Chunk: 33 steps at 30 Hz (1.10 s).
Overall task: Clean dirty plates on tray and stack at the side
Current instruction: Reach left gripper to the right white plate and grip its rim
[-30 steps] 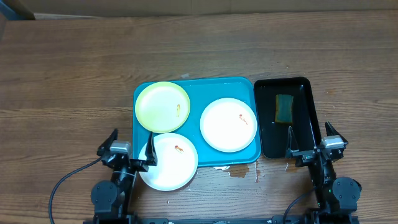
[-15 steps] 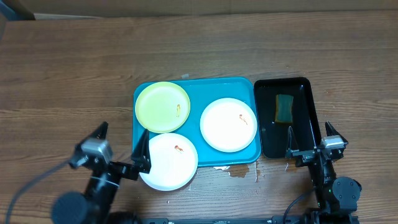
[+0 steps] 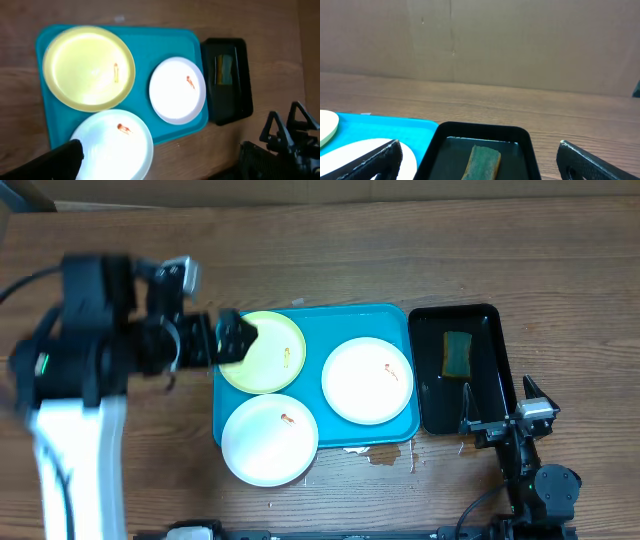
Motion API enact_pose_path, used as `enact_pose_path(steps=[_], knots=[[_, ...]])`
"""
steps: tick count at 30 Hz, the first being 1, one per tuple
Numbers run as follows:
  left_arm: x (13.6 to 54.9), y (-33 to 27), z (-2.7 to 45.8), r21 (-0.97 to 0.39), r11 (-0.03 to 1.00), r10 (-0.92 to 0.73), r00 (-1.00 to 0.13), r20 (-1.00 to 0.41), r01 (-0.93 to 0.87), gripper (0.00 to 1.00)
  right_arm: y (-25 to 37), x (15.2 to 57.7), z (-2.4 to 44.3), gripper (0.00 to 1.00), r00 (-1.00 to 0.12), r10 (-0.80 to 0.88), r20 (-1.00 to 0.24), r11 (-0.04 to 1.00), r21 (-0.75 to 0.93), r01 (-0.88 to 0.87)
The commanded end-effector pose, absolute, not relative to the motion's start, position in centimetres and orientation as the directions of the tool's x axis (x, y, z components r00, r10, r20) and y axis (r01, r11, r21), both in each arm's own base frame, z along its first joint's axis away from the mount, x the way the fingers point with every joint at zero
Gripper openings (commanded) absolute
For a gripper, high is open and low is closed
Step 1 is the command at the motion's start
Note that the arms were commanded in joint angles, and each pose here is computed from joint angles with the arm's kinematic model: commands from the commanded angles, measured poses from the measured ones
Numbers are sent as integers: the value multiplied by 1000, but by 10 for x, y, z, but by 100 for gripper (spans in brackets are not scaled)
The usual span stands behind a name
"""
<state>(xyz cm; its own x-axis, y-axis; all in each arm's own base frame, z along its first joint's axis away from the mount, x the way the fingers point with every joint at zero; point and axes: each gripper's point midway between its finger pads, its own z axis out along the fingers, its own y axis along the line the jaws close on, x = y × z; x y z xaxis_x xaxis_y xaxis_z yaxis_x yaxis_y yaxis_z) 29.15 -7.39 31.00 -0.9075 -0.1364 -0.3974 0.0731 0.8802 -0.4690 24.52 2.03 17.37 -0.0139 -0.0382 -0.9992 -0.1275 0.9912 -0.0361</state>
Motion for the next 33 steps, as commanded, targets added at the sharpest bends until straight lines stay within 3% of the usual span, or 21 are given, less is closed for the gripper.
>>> enact_pose_path(steps=[1, 3, 5, 9, 15, 16, 21, 22, 24, 26, 30, 33], knots=[[302, -92, 287, -557, 829, -111, -960, -259, 54, 100, 19, 245, 172, 100, -7, -42, -999, 991, -41, -125], [304, -99, 264, -575, 818, -98, -984, -150, 7, 100, 19, 245, 172, 100, -7, -42, -999, 991, -41, -125], [303, -105, 243, -569, 822, -68, -996, -55, -25, 69, 19, 245, 172, 100, -7, -42, -999, 991, -41, -125], [296, -122, 200, -496, 868, 31, -998, 59, -2, 31, 19, 245, 172, 100, -7, -42, -999, 991, -40, -125], [287, -159, 148, -430, 901, 123, -985, 121, 59, 11, 19, 245, 172, 100, -7, -42, -999, 991, -40, -125], [288, -166, 142, -430, 899, 141, -983, 116, 78, 4, 19, 245, 172, 100, -7, -42, -999, 991, -41, -125], [299, -189, 122, -439, 888, 194, -977, 90, 136, 4, 19, 245, 172, 100, -7, -42, -999, 991, -41, -125], [299, -191, 118, -439, 888, 200, -975, 93, 140, 8, 19, 245, 172, 100, -7, -42, -999, 991, -41, -125], [300, -194, 111, -433, 889, 209, -973, 100, 146, 30, 19, 245, 172, 100, -7, -42, -999, 991, -41, -125], [301, -196, 106, -428, 894, 203, -973, 113, 137, 31, 19, 245, 172, 100, -7, -42, -999, 991, -40, -125], [308, -174, 85, -241, 970, 33, -987, 155, -5, 36, 19, 245, 172, 100, -7, -42, -999, 991, -41, -125], [309, -167, 75, -137, 990, -5, -989, 146, -25, 34, 19, 245, 172, 100, -7, -42, -999, 991, -41, -125]])
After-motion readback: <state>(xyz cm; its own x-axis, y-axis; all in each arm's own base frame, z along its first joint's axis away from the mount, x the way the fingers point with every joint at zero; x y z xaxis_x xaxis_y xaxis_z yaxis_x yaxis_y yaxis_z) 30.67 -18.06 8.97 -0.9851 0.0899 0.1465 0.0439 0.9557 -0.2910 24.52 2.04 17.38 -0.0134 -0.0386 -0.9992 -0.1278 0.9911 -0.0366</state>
